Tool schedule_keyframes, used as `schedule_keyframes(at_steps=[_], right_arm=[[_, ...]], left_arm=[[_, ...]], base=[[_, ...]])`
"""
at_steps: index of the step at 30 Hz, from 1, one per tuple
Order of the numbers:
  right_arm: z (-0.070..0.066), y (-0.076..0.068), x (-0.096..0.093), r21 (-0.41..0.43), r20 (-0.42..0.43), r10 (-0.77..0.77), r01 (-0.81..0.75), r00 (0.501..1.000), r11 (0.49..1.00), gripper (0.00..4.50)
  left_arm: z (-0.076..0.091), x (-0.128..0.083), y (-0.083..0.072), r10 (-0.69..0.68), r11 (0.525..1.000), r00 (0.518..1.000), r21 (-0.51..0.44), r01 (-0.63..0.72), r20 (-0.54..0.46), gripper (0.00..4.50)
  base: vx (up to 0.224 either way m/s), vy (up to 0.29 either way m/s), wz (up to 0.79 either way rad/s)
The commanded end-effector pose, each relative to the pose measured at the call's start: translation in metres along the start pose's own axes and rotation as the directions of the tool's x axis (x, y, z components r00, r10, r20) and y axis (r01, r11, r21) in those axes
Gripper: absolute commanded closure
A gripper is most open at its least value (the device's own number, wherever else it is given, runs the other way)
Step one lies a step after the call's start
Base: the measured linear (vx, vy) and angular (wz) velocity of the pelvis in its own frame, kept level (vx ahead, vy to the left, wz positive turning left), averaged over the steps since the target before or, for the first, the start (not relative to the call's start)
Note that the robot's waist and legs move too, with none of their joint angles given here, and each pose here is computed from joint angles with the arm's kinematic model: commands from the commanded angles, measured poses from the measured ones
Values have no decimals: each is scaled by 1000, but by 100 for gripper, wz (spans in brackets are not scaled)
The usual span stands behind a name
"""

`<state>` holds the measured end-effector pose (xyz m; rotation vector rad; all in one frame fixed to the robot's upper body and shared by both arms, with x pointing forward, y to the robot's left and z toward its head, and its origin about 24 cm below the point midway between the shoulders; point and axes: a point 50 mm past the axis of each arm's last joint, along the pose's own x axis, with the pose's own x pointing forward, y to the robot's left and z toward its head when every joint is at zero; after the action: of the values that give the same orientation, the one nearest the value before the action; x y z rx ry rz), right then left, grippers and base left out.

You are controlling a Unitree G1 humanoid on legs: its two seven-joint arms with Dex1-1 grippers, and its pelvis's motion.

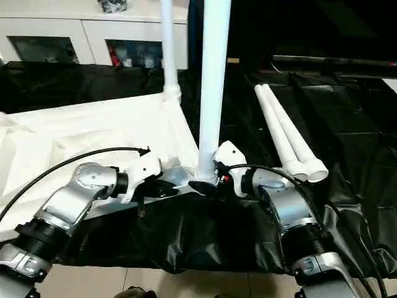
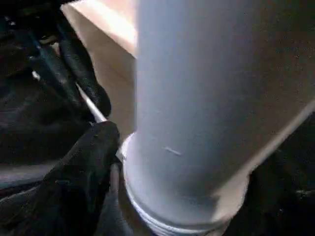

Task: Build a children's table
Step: Rotate leg to tighten

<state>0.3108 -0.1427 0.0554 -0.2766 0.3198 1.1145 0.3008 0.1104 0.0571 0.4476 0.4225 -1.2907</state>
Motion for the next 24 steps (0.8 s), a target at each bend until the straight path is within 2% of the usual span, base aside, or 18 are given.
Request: schedule_keyframes(at_steps=[1, 7, 12, 15, 18, 21, 23, 24], right_arm=[[9, 8, 5, -36, 10, 79, -79, 997, 996, 114], [9, 9, 6, -41, 13, 89, -89, 996, 995, 168], [8, 12, 9, -25, 23, 79, -78, 997, 997, 174], [4, 9, 16, 41, 58, -46, 44, 997, 998, 175], [-2, 3, 26, 128, 58, -217, 209, 974, 970, 175], [-6, 1, 40, 229, 33, -374, 357, 927, 905, 176], [-6, 2, 47, 265, 24, -422, 402, 906, 876, 176], [-6, 4, 56, 299, -1, -482, 460, 876, 836, 176]], left_arm=[[14, 8, -11, -92, 993, 995, 75, 89, 44, 450], [13, 6, -10, -88, 994, 995, 74, 85, 39, 450], [12, 7, -9, -68, 996, 997, 60, 66, 44, 450], [15, 14, -4, 1, 1000, 998, 17, -2, 59, 450], [21, 24, 6, 104, 994, 993, -24, -102, 60, 450], [30, 37, 15, 220, 974, 975, -73, -216, 44, 450], [34, 43, 18, 259, 962, 965, -96, -255, 39, 450], [39, 50, 20, 298, 949, 954, -119, -293, 33, 450]], base=[[0, 0, 0], [0, 0, 0], [0, 0, 0], [0, 0, 0], [0, 0, 0], [0, 0, 0], [0, 0, 0], [0, 0, 0]])
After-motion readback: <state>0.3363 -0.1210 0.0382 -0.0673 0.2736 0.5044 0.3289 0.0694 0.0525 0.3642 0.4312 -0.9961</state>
